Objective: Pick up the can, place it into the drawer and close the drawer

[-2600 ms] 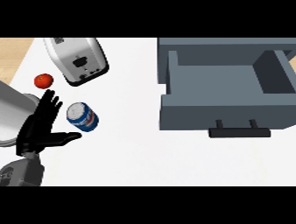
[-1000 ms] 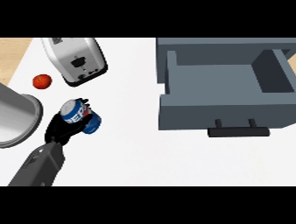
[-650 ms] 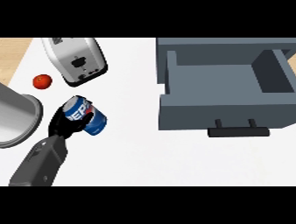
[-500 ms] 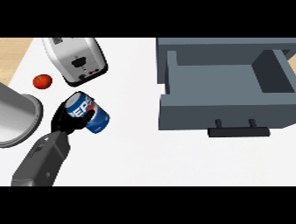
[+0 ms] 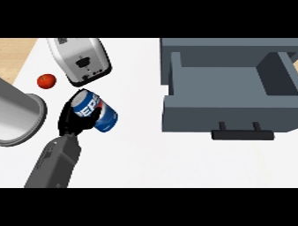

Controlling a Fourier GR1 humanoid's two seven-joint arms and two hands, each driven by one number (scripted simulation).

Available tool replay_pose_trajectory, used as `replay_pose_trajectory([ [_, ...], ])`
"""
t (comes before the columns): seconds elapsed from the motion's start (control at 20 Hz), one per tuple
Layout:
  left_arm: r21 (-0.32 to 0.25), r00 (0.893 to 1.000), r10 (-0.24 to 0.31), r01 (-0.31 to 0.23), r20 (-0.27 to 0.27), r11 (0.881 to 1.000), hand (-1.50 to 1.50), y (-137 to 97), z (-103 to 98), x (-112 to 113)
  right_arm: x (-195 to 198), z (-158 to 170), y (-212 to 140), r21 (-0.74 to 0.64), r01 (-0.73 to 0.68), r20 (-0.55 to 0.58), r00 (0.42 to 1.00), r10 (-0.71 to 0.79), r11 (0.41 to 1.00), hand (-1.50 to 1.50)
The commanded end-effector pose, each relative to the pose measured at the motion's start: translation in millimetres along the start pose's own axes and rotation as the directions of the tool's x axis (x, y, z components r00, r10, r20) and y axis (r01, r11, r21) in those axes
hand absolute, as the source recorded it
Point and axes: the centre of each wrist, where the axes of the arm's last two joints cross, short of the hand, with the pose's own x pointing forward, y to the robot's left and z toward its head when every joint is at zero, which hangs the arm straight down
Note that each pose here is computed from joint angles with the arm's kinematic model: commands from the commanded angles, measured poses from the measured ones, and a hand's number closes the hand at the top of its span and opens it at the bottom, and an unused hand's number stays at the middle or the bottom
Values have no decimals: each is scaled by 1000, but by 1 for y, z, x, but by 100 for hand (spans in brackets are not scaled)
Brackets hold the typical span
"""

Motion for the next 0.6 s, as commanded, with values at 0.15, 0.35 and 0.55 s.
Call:
replay_pose_trajectory([
  [0.15,-22,996,-28,30,81,999,150,-59,-7,52,10,-8,0,-2,-16,14,1000,16,1000,-150],
  [0.35,-36,992,-71,75,107,997,150,-70,-4,69,15,-9,10,-19,19,9,1000,-18,1000,-150],
  [0.55,-40,988,-97,102,117,994,150,-98,-1,99,17,-1,14,-17,-12,13,1000,12,1000,-150],
])
